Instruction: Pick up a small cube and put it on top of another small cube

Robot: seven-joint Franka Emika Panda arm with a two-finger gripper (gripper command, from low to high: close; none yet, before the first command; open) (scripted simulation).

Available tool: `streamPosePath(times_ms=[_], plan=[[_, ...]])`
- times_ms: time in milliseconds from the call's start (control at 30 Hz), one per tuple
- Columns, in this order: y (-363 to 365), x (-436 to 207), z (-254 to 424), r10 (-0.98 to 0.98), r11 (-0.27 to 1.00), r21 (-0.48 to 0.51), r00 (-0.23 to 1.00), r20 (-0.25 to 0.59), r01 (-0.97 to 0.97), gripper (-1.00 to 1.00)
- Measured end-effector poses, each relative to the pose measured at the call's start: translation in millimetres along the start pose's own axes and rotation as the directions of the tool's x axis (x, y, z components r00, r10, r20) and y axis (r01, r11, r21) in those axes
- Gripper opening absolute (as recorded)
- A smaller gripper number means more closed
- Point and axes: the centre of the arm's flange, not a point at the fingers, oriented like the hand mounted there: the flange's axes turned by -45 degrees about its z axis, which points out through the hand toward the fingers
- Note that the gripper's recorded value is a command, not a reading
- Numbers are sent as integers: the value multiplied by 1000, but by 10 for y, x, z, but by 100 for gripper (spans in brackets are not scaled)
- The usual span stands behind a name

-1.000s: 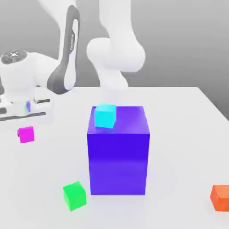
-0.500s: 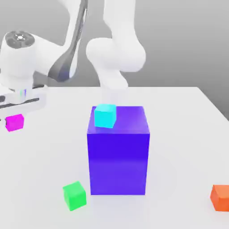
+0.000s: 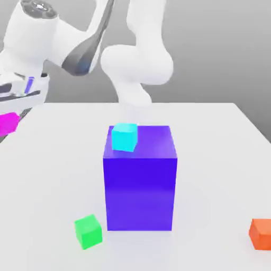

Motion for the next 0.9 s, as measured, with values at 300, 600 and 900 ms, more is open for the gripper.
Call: streamPosePath(times_ms=[300, 600, 900], plan=[[106, 12, -400, -152, 983, -104, 988, -20, 150, -100], [183, 86, -618, -314, 935, -195, 947, -65, 297, -100], [271, 291, -617, -492, 853, -270, 862, -127, 447, -100]])
